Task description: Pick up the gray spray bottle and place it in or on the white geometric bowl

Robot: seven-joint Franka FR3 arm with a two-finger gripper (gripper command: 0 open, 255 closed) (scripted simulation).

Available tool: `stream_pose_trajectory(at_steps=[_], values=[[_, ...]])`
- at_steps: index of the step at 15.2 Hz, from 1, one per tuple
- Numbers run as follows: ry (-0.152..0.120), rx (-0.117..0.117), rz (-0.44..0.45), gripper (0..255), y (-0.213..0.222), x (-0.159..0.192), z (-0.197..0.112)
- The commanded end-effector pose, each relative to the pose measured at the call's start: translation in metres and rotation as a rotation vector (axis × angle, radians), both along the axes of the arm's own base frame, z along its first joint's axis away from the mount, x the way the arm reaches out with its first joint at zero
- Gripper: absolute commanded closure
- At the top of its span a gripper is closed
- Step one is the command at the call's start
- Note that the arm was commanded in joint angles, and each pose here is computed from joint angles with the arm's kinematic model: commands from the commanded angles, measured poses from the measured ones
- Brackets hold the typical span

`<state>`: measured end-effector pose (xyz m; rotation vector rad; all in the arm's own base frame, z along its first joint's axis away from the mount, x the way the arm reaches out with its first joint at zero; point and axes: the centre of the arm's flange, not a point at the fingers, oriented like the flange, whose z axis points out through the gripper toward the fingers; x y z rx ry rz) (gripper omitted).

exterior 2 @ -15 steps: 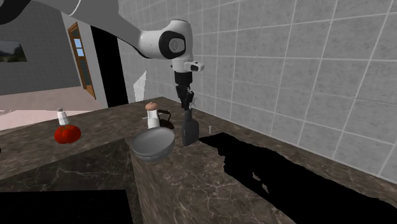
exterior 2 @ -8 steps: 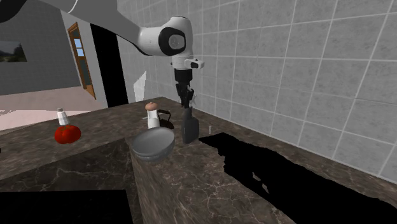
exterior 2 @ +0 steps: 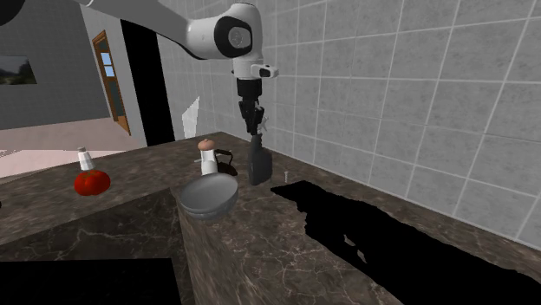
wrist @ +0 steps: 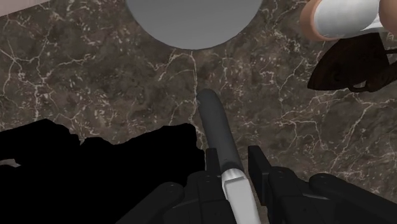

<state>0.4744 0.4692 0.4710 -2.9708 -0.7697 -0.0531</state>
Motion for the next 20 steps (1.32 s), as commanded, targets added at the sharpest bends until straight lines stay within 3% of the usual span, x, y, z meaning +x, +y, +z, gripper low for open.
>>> stream_pose_trajectory(at_steps=[1, 20], values=[[0.000, 0.000, 0.000, 255, -0.001, 0.000, 0.010], [0.000, 0.000, 0.000, 255, -0.001, 0.000, 0.110]])
